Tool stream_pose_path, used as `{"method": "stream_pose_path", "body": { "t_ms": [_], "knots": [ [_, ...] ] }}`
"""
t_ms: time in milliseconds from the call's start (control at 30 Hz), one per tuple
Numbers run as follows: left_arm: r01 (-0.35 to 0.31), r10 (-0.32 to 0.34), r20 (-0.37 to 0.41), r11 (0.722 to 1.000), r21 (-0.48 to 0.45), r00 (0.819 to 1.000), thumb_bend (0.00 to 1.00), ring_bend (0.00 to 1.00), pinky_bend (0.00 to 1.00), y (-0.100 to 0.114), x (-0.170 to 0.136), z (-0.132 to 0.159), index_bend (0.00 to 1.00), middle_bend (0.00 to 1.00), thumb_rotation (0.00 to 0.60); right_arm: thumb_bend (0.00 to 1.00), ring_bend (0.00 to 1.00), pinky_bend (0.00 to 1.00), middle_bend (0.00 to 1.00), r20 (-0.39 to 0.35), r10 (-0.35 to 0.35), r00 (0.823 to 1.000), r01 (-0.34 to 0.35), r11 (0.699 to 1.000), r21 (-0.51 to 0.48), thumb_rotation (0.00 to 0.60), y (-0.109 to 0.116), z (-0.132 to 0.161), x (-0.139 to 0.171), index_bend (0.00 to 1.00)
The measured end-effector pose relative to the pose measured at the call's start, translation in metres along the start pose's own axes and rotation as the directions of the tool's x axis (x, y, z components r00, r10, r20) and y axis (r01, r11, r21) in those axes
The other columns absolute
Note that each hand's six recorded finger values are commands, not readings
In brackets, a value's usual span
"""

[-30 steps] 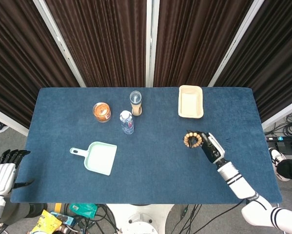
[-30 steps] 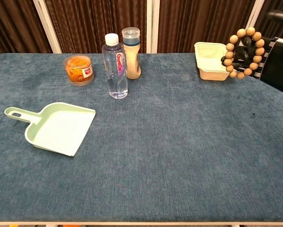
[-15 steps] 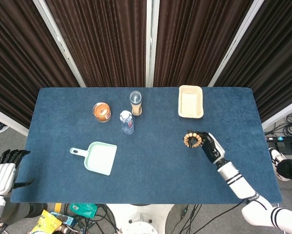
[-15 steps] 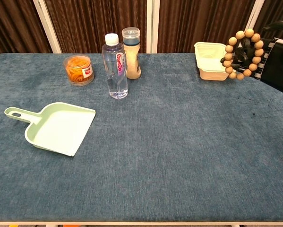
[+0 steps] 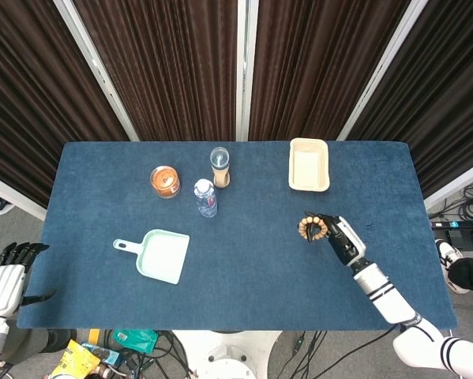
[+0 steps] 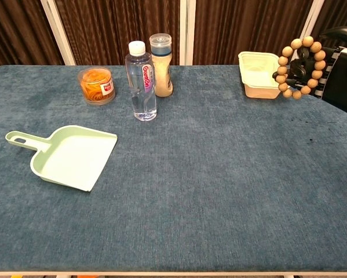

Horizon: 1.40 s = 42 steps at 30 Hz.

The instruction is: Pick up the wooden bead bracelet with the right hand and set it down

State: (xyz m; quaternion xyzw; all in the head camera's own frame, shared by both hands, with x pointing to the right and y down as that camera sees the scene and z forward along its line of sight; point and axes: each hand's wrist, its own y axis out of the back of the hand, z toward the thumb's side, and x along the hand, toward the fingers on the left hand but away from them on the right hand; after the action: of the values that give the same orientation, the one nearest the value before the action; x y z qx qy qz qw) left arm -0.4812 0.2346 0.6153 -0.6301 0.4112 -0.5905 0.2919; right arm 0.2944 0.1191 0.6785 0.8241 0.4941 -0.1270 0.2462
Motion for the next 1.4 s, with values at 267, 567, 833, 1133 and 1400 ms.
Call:
{"method": "stream_pose_path", "body": {
  "t_ms": [267, 567, 833, 1133, 1400],
  "knots": [
    [-0.005, 0.005, 0.002, 1.000, -0.001, 1.000, 0.00, 0.09, 0.06, 0.001, 0.000, 0.001, 0.19, 0.16, 0.600, 0.55, 0.32, 0.00, 0.66, -0.016, -0.010, 1.000, 0.010, 1.000, -0.004, 0.214, 0.003, 0.001, 0.005, 0.66],
    [-0.005, 0.005, 0.002, 1.000, -0.002, 1.000, 0.00, 0.09, 0.06, 0.001, 0.001, 0.001, 0.19, 0.16, 0.600, 0.50, 0.32, 0.00, 0.66, -0.024, -0.015, 1.000, 0.014, 1.000, -0.026, 0.214, 0.005, 0.001, 0.006, 0.68],
    [-0.004, 0.004, 0.006, 1.000, -0.002, 1.000, 0.00, 0.09, 0.06, 0.001, 0.002, 0.002, 0.19, 0.16, 0.600, 0.63, 0.32, 0.00, 0.66, -0.038, -0.024, 0.999, 0.022, 0.998, -0.065, 0.216, 0.009, 0.006, 0.006, 0.69],
    [-0.004, 0.004, 0.008, 1.000, -0.003, 1.000, 0.00, 0.09, 0.06, 0.001, 0.003, 0.002, 0.19, 0.16, 0.600, 0.77, 0.32, 0.00, 0.66, -0.050, -0.031, 0.998, 0.028, 0.997, -0.066, 0.250, 0.012, 0.010, 0.008, 0.69],
    [-0.003, 0.003, 0.011, 1.000, -0.004, 1.000, 0.00, 0.09, 0.06, 0.000, 0.003, 0.003, 0.19, 0.16, 0.600, 1.00, 0.32, 0.00, 0.64, -0.059, -0.037, 0.998, 0.035, 0.998, -0.043, 0.260, 0.016, 0.012, 0.012, 0.64]
  ]
}}
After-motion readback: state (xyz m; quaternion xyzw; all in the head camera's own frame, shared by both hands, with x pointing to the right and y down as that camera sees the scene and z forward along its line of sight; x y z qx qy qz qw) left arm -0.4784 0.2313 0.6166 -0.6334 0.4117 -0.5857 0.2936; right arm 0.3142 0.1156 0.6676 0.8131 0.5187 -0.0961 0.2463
